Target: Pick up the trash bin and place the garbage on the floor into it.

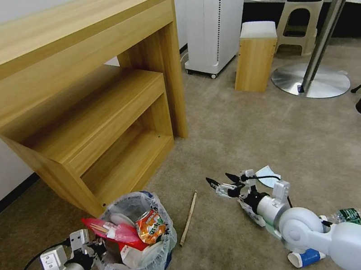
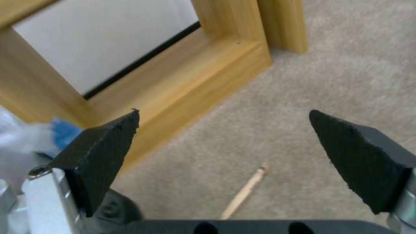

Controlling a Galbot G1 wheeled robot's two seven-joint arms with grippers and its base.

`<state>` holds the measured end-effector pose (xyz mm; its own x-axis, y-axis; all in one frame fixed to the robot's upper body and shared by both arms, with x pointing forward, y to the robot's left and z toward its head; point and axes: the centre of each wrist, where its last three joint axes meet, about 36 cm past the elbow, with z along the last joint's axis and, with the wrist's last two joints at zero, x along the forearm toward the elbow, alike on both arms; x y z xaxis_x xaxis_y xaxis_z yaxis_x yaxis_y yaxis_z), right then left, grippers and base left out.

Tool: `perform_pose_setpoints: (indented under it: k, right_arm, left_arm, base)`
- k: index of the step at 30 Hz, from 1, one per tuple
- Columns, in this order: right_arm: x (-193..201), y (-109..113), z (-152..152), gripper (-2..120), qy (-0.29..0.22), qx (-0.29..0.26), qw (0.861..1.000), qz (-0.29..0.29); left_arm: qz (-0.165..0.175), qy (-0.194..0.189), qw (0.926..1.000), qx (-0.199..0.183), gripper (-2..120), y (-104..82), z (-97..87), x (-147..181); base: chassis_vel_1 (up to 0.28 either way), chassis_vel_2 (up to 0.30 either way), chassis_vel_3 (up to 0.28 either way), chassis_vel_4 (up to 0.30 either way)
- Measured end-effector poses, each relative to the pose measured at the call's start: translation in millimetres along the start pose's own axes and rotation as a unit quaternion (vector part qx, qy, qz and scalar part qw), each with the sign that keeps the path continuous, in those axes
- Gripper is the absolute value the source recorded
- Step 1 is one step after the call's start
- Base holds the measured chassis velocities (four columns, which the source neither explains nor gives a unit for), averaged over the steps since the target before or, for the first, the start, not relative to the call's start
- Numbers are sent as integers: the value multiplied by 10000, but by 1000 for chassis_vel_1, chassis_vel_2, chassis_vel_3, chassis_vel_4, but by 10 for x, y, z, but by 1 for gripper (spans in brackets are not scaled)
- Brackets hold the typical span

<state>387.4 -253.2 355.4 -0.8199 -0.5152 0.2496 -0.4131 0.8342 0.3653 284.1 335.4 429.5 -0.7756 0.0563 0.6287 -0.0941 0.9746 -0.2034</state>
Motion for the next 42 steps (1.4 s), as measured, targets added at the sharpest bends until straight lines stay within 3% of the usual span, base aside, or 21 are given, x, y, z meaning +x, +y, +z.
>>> perform_pose_setpoints:
  k: [6, 9, 10, 13, 14, 15, 17, 19, 21, 22, 24, 26, 34, 42]
  right_arm:
    - [-52, -198, 88, 96, 71, 838, 9964, 82]
    - [-81, -399, 123, 95, 187, 1769, 9838, 210]
    - [-81, -399, 123, 95, 187, 1769, 9838, 210]
    - [-97, -579, 131, 89, 247, 2872, 9572, 281]
    - [-117, -653, 122, 88, 251, 3328, 9422, 302]
    - [-117, -653, 122, 88, 251, 3328, 9422, 302]
    - [-197, -793, 92, 94, 219, 4113, 9107, 314]
    - [-220, -818, 87, 96, 201, 4280, 9030, 309]
    - [-273, -879, 86, 99, 150, 4644, 8852, 255]
    - [-273, -879, 86, 99, 150, 4644, 8852, 255]
    - [-375, -960, 116, 100, 79, 5172, 8557, 113]
    - [-488, -963, 226, 100, 84, 5397, 8417, -108]
    - [-750, -930, 435, 100, 195, 5668, 8212, -632]
    - [-957, -1148, 646, 100, 481, 6156, 7812, -918]
  left_arm:
    - [-3, -34, 10000, 5, 0, 2, 12, 10]
    - [1, -56, 10000, 17, 0, -4, 9, 9]
    - [1, -56, 10000, 17, 0, -4, 9, 9]
    - [7, -76, 10000, 26, 0, -10, 2, 6]
    - [9, -84, 10000, 30, 0, -14, 1, 6]
    - [9, -84, 10000, 30, 0, -14, 1, 6]
    - [20, -101, 9999, 50, 0, -29, 3, 15]
    - [21, -106, 9999, 51, 0, -32, 3, 18]
    - [21, -119, 9999, 58, 0, -39, 4, 25]
    - [21, -119, 9999, 58, 0, -39, 4, 25]
    - [36, -151, 9998, 82, 0, -60, 1, 47]
    - [49, -170, 9998, 107, 0, -84, 5, 64]
    - [31, -191, 9997, 147, 0, -98, 8, 67]
    - [9, -231, 9996, 181, 0, -94, -13, 64]
  base:
    - [0, 0, 0, 0]
    - [0, 0, 0, 0]
    - [0, 0, 0, 0]
    - [0, 0, 0, 0]
    - [0, 0, 0, 0]
    - [0, 0, 0, 0]
    - [0, 0, 0, 0]
    - [0, 0, 0, 0]
    - [0, 0, 0, 0]
    - [0, 0, 0, 0]
    - [0, 0, 0, 0]
    - [0, 0, 0, 0]
    - [0, 0, 0, 0]
    - [0, 0, 0, 0]
